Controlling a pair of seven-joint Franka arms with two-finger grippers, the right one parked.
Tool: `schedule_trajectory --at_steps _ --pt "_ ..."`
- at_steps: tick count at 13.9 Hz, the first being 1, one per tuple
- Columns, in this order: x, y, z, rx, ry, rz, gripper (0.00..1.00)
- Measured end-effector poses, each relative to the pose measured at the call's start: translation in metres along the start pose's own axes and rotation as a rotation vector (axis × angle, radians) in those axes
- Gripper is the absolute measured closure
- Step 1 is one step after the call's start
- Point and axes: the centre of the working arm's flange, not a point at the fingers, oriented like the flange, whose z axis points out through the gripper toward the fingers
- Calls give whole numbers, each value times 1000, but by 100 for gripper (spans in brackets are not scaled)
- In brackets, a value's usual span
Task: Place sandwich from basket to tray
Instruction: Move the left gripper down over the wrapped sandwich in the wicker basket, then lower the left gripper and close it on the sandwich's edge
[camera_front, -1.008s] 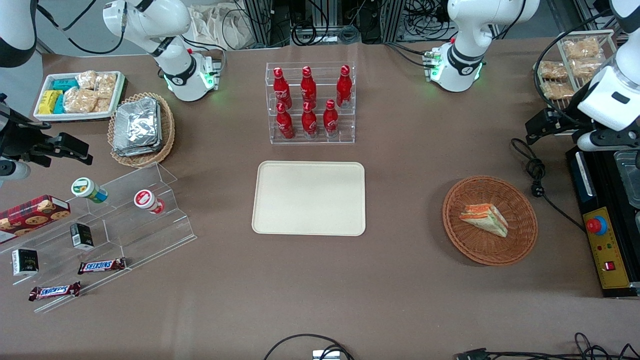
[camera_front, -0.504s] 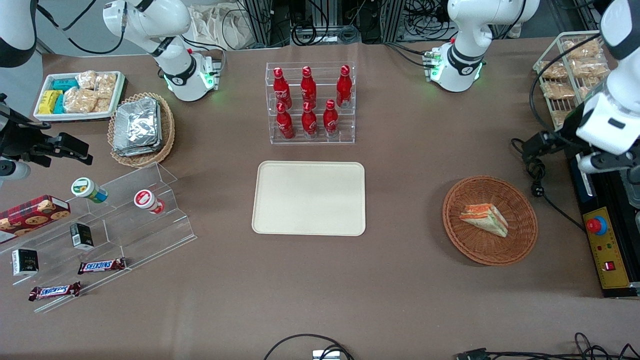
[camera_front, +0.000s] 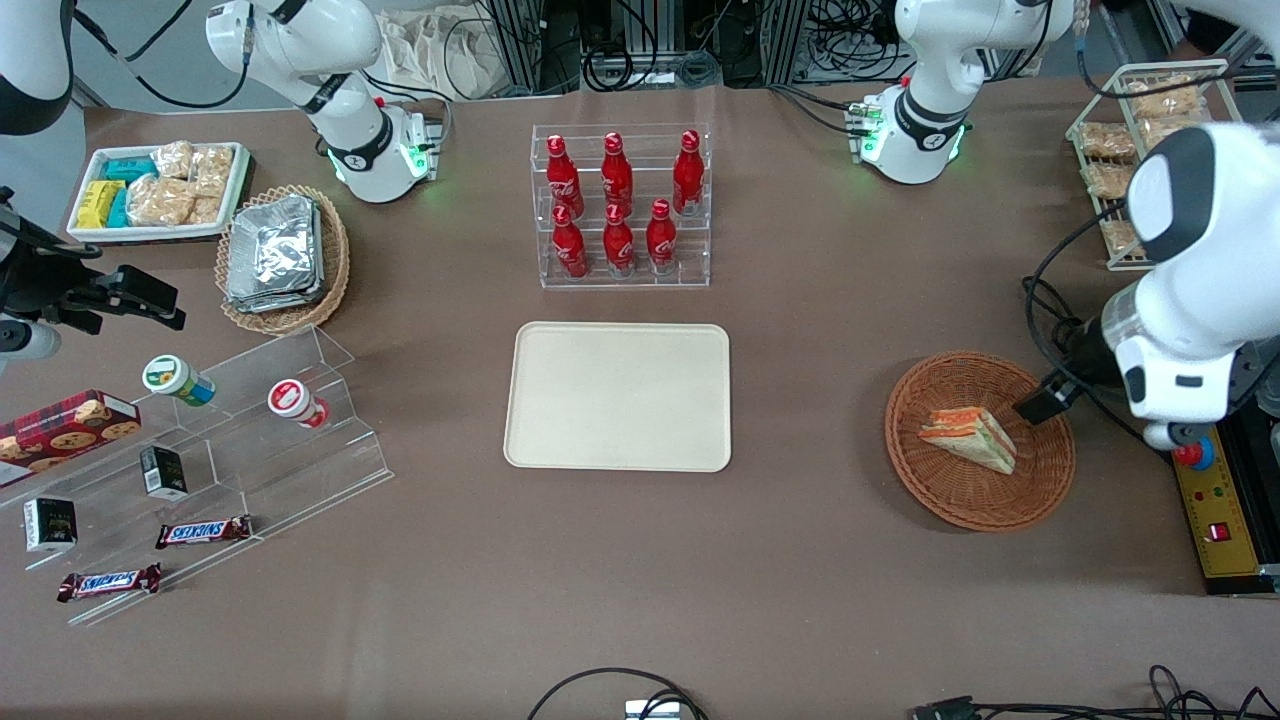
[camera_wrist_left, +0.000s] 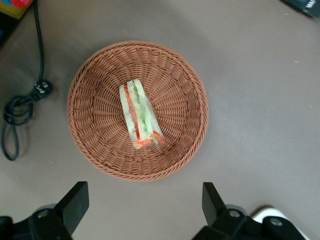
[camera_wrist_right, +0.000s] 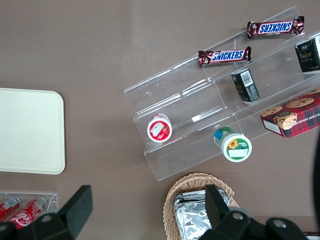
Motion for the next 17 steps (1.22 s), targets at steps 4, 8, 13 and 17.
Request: schedule_trajectory --at_steps 4,8,13,17 --pt "11 5 75 40 26 -88 0" --pt "0 -7 136 64 13 -124 0" --pt "-6 -20 167 53 21 -149 0" --pt "-5 -26 179 51 23 -156 0"
